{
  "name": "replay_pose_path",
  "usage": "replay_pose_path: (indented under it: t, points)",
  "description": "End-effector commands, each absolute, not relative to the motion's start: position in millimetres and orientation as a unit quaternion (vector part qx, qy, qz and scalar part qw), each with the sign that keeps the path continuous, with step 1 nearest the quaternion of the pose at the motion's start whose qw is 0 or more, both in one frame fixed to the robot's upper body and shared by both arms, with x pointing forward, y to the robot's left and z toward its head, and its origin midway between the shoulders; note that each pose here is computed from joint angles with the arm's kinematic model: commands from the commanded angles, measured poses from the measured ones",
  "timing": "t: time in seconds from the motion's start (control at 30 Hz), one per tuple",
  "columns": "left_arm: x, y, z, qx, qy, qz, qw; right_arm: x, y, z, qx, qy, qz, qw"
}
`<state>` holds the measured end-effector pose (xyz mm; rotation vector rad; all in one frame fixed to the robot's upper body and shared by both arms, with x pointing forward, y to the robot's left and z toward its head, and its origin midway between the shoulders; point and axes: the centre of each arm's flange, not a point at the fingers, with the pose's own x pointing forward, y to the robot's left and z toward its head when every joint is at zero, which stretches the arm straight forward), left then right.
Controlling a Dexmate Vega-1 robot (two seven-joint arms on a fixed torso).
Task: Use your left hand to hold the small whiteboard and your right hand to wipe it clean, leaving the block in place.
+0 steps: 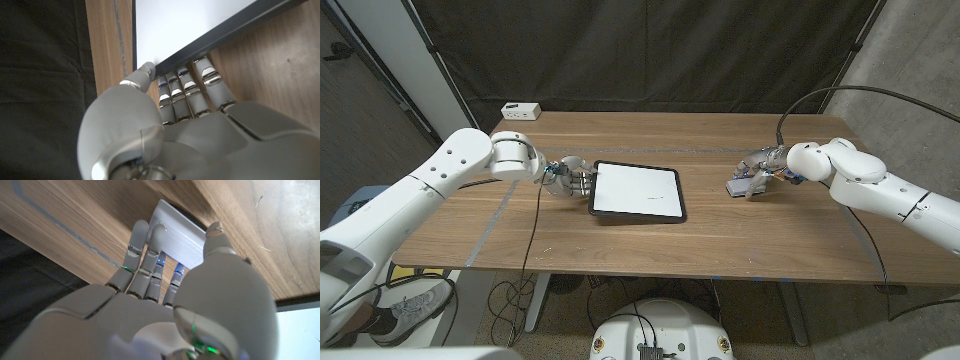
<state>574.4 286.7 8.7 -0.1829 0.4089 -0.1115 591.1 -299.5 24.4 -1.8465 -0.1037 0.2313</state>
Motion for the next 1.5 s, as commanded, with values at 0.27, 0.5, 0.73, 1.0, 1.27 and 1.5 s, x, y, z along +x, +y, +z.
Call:
replay_pose_path:
  t: [0.27, 0.5, 0.73, 1.0, 1.27, 1.5]
  points:
    - [578.1, 299.4, 10.1, -0.081, 0.196, -0.074, 0.974, 587.9, -297.8, 33.1, -0.796, -0.038, 0.109, 0.595]
    - [578.3, 303.8, 14.4, -0.080, 0.171, -0.074, 0.979, 587.4, -297.4, 38.3, -0.797, -0.040, 0.104, 0.594]
    - [578.2, 308.8, 20.8, -0.069, 0.150, -0.071, 0.984, 585.3, -297.7, 44.4, -0.789, -0.043, 0.103, 0.605]
    - [576.7, 312.6, 25.0, -0.051, 0.122, -0.047, 0.990, 580.6, -301.3, 53.7, -0.772, -0.043, 0.109, 0.625]
    - [575.3, 315.2, 23.6, -0.046, 0.101, -0.025, 0.994, 577.0, -308.9, 60.2, -0.748, -0.043, 0.111, 0.653]
    - [577.5, 307.2, 25.4, -0.006, 0.069, -0.015, 0.997, 574.4, -314.7, 67.5, -0.735, -0.049, 0.102, 0.669]
